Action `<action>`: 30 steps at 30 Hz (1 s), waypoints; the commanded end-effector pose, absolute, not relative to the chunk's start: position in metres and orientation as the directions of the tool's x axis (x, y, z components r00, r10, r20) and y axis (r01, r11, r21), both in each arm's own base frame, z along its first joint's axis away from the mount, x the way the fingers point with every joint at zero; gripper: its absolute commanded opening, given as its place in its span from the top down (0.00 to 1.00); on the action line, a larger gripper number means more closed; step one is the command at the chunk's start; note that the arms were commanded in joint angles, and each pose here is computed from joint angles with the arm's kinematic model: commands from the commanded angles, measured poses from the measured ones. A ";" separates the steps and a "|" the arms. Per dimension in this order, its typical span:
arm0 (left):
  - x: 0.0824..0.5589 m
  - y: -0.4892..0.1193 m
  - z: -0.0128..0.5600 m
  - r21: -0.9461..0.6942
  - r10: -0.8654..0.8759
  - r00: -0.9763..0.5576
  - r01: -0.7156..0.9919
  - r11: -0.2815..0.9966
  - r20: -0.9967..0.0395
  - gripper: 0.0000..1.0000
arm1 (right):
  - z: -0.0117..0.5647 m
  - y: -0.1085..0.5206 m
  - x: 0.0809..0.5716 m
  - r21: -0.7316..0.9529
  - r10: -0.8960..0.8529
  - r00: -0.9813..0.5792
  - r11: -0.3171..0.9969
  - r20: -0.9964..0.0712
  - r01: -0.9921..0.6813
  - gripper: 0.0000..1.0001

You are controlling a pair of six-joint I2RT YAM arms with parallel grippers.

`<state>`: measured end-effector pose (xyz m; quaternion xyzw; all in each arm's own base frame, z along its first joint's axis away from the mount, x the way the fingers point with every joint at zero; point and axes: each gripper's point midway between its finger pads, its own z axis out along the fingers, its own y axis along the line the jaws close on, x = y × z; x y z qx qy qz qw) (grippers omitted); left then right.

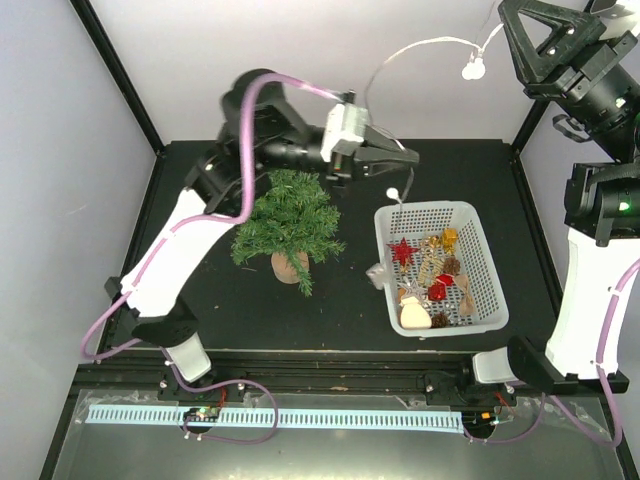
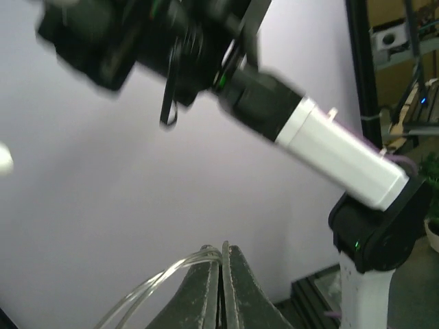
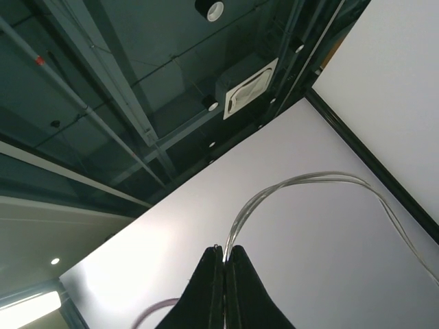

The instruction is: Decorate the small christmas tree

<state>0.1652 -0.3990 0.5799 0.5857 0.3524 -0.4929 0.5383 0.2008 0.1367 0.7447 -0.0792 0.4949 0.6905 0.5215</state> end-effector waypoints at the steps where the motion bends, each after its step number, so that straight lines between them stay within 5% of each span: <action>1: 0.141 -0.366 0.623 0.367 -0.189 0.343 0.923 -0.114 -0.920 0.98 | 0.750 0.139 0.193 0.570 0.622 -0.442 0.008 -0.646 -0.822 0.99; 30: 0.155 -0.281 0.606 0.312 -0.045 0.315 0.948 0.061 -0.948 0.98 | 0.637 0.228 0.249 0.700 0.347 -0.618 0.209 -0.706 -0.682 0.99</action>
